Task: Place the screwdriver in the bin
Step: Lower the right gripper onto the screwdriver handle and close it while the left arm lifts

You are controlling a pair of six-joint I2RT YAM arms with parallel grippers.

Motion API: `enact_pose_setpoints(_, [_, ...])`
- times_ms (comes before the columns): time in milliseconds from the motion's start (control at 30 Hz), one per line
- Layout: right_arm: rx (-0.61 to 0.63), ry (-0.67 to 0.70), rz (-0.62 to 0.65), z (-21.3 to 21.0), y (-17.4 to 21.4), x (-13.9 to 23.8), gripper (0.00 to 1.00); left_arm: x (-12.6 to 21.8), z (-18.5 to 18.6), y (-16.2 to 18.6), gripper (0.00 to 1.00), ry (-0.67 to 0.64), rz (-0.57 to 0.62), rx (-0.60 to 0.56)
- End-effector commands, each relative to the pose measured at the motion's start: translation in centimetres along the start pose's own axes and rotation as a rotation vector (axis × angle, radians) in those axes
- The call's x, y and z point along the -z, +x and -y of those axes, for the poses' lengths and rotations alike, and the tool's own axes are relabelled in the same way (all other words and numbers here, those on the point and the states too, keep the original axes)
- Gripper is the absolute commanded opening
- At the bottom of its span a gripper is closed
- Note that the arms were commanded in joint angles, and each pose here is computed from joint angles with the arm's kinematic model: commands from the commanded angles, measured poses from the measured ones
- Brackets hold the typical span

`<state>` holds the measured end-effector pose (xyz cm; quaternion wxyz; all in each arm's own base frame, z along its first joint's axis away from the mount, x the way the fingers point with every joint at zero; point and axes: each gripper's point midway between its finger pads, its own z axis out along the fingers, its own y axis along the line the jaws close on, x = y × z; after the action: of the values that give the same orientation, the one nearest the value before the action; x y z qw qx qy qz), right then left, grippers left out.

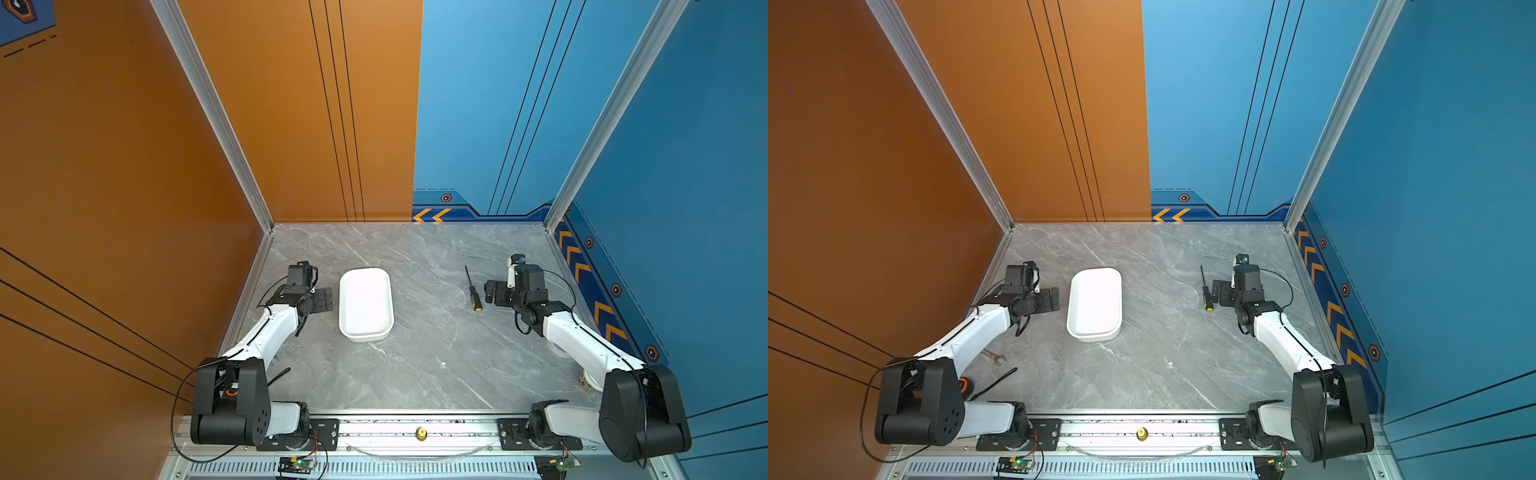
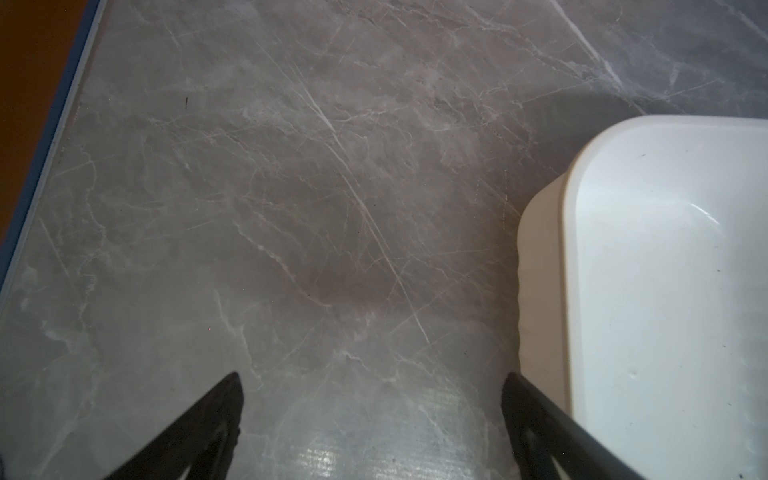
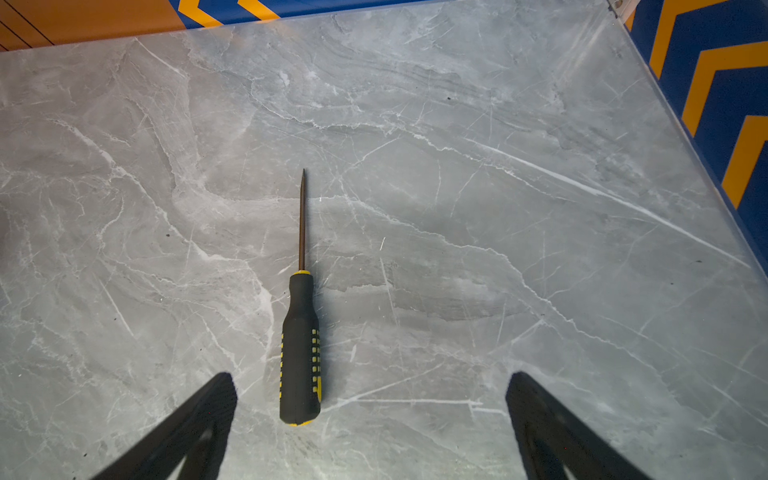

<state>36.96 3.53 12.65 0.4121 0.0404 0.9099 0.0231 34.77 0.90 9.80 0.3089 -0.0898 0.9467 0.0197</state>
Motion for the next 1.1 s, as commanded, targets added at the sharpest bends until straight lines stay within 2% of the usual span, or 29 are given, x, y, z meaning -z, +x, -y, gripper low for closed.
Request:
enact_pose_setpoints(0, [-0.009, 0.019, -0.016, 0.1, 0.3, 0.1, 1.0, 0.2, -0.3, 1.7, 0.98, -0.039, -0.108, 0.008])
enact_pose_setpoints(433, [-0.009, 0.018, -0.03, 0.0, -0.2, 1.0, 1.0, -0.7, 2.0, 3.4, 0.98, -0.034, -0.233, -0.094])
enact_pose_setpoints(767, [0.0, -0.071, -0.267, -2.0, 2.4, -1.6, 0.98, -1.0, 4.5, 3.2, 0.98, 0.025, -0.249, -0.128])
enact_pose_setpoints(1000, [0.004, -0.083, -0.363, -3.2, 3.8, -3.6, 0.95, -1.8, 5.5, 2.9, 0.98, 0.042, -0.267, -0.144])
enact_pose_setpoints(1067, [0.003, -0.082, -0.387, -3.4, 4.2, -4.1, 0.94, -1.9, 6.3, 1.7, 0.98, 0.06, -0.253, -0.149])
